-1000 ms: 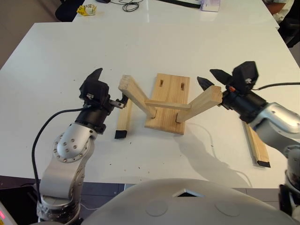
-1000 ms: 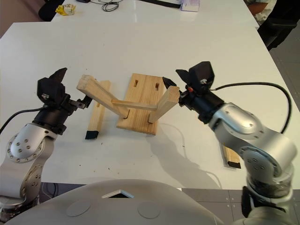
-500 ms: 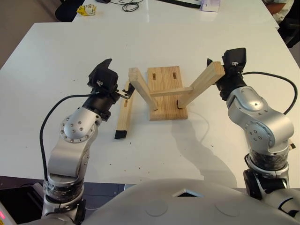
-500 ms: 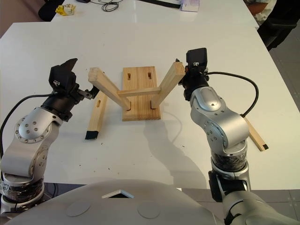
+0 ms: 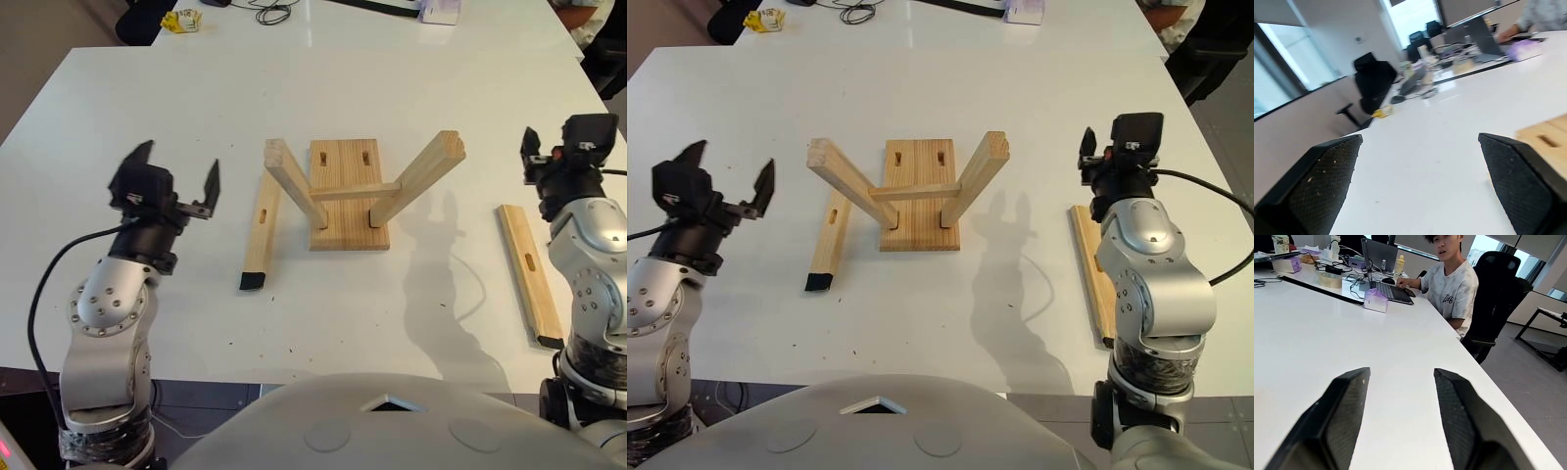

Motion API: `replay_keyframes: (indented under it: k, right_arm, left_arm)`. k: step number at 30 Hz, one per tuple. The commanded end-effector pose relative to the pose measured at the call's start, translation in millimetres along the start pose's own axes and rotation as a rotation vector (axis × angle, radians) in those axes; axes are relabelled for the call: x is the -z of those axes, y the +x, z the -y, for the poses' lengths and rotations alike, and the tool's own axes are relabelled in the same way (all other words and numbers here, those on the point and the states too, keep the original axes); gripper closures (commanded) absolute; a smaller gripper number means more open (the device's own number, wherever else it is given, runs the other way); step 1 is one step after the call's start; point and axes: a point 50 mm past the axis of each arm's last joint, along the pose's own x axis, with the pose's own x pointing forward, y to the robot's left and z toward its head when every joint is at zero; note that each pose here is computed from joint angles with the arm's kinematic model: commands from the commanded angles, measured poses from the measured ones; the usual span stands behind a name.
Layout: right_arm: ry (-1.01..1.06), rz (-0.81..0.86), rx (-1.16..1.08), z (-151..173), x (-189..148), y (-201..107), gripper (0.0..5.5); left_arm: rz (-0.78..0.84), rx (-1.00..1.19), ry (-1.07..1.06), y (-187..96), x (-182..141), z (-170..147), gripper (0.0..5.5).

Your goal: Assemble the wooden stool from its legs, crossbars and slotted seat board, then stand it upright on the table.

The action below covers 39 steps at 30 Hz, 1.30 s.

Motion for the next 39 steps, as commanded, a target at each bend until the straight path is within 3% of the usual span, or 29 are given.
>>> replay_keyframes:
  k: [1, 4, 7, 16, 25, 30, 35, 39]
  right_arm:
    - [0.077, 0.045, -0.275, -55.7, -13.3, -9.2, 3.08]
    - [0.102, 0.097, -0.467, -91.2, -28.3, -21.7, 3.08]
    - [0.101, 0.099, -0.511, -99.2, -30.7, -26.2, 3.08]
    - [0.032, 0.027, -0.44, -83.6, -14.3, -15.2, 3.08]
    - [-0.347, -0.128, -0.505, -29.9, 16.4, 11.5, 3.08]
    - [-0.594, -0.212, -0.726, 2.3, 14.3, 18.4, 3.08]
    - [-0.725, -0.198, -1.11, -9.1, 10.7, -9.3, 3.08]
    - [-0.755, -0.161, -1.271, -16.7, 7.3, -18.3, 3.08]
  left_arm:
    - [0.056, 0.092, -0.053, 13.5, -12.2, 31.6, 1.09]
    - [0.117, 0.261, -0.106, 18.8, -29.4, 66.9, 1.09]
    - [0.143, 0.371, -0.123, 17.0, -39.5, 84.6, 1.09]
    - [0.075, 0.349, -0.102, 16.4, -26.6, 74.6, 1.09]
    - [0.097, 0.404, -0.136, 16.4, -28.5, 83.9, 1.09]
    - [0.118, 0.45, -0.151, 18.6, -32.1, 91.6, 1.09]
    - [0.167, 0.532, -0.161, 27.1, -41.9, 106.5, 1.09]
    - [0.191, 0.583, -0.161, 30.8, -46.8, 113.3, 1.09]
